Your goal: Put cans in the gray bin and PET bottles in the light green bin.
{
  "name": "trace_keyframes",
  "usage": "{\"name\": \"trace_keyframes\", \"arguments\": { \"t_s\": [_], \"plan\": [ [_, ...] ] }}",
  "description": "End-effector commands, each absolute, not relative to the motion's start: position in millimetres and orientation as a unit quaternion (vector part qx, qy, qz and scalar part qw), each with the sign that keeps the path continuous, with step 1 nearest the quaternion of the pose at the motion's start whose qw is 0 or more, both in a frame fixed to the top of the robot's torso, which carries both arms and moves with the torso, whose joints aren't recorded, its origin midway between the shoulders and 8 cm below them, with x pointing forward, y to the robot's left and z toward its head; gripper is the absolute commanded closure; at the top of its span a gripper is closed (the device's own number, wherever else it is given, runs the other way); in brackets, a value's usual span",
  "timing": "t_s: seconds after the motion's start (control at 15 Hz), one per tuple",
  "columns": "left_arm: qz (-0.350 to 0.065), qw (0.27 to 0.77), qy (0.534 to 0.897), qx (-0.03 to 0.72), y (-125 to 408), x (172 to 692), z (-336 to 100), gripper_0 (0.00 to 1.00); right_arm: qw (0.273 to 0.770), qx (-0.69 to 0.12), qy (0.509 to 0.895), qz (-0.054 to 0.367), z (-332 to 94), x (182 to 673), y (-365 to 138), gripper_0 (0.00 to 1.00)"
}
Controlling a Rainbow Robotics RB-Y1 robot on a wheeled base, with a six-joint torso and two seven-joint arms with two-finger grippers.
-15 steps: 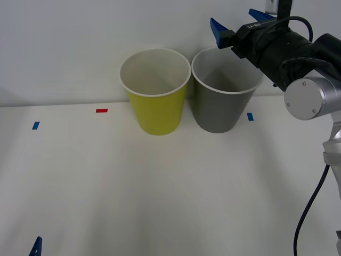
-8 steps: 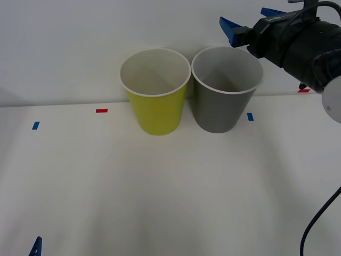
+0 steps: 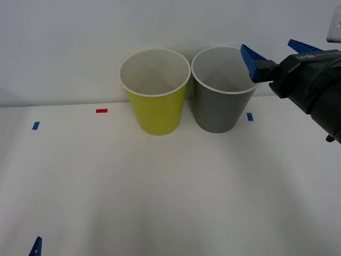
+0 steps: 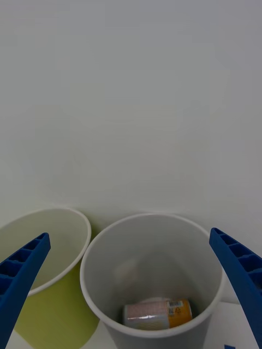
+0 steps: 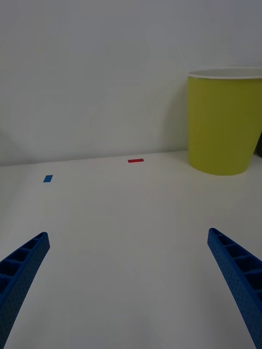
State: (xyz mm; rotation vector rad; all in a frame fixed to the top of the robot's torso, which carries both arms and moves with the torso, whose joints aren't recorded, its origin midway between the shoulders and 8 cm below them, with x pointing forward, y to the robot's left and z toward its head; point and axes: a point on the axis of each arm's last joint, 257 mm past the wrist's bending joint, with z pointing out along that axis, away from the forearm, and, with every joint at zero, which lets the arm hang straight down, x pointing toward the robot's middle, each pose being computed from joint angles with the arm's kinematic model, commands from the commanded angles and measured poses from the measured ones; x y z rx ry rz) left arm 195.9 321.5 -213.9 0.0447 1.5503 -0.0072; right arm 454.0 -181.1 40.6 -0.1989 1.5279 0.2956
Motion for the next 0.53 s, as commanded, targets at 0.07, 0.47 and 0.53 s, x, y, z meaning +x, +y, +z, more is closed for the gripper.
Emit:
{"name": "trace_keyframes", "arguments": {
  "t_s": [0.07,0.47,0.53],
  "plan": [
    [-0.003,0.714,0.7,0.02,321.5,195.9,-213.9,0.0,0.705,-0.073,0.695,0.124,16.4,439.6,-192.0,0.0],
    [-0.003,0.714,0.7,0.02,321.5,195.9,-213.9,0.0,0.706,-0.058,0.695,0.123,-26.2,419.2,-196.9,0.0],
    [-0.003,0.714,0.7,0.02,321.5,195.9,-213.9,0.0,0.711,-0.05,0.688,0.137,-36.0,417.0,-195.3,0.0]
  ]
}}
